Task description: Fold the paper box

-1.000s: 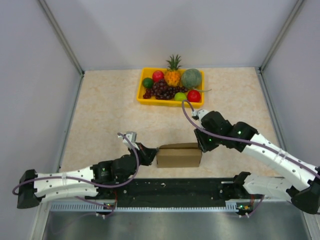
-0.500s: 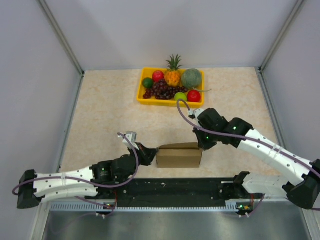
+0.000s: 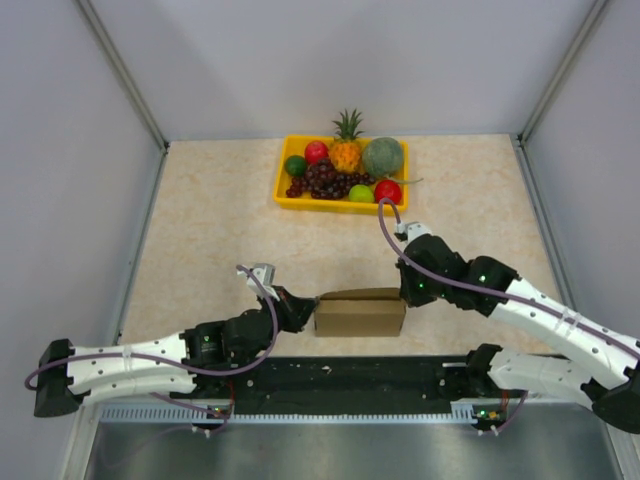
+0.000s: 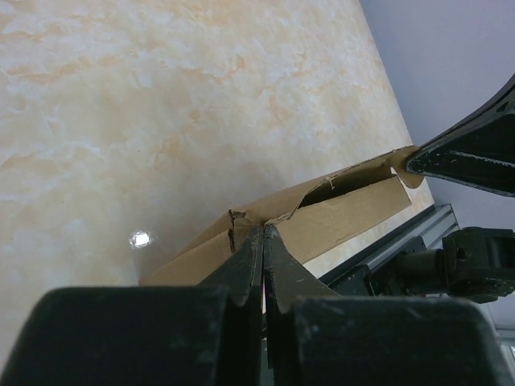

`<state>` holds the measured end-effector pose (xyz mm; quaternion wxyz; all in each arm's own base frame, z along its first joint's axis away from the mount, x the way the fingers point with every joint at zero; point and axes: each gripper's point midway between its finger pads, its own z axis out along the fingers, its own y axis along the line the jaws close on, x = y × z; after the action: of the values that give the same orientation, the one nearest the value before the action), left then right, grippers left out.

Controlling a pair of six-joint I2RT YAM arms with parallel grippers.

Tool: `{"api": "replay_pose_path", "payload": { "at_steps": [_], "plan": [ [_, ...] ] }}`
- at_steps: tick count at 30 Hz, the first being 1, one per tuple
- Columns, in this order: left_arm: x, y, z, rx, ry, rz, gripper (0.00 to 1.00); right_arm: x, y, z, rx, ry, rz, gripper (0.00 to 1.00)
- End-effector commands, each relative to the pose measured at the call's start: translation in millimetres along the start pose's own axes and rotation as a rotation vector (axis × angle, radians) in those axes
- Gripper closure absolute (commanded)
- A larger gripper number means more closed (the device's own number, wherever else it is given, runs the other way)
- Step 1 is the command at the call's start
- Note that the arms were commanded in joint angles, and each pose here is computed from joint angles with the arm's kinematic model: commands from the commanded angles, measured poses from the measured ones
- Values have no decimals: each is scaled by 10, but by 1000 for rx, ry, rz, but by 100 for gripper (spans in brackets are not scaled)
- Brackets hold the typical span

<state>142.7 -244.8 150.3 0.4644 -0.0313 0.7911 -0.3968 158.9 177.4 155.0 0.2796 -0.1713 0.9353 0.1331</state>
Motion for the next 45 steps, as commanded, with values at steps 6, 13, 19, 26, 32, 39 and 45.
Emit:
{"api": "replay_pose_path", "payload": {
  "at_steps": [6,13,19,26,32,39,45],
  "plan": [
    [331,396,-48,-123,131,141,100,73,-350,64,275,-158,109,100],
    [325,402,-59,-123,131,148,100,91,-431,66,326,-194,17,100],
    [320,406,-64,-122,128,145,100,78,-451,17,317,-209,-2,100],
    [306,394,-72,-117,124,141,100,149,-473,11,344,-218,25,100],
    [307,392,-71,-117,124,140,100,382,-450,162,382,-259,71,100],
    [307,354,-80,-102,133,141,100,406,-529,124,357,-377,140,100],
    [323,273,-93,-60,143,113,99,351,-550,56,274,-476,209,100]
  ]
}}
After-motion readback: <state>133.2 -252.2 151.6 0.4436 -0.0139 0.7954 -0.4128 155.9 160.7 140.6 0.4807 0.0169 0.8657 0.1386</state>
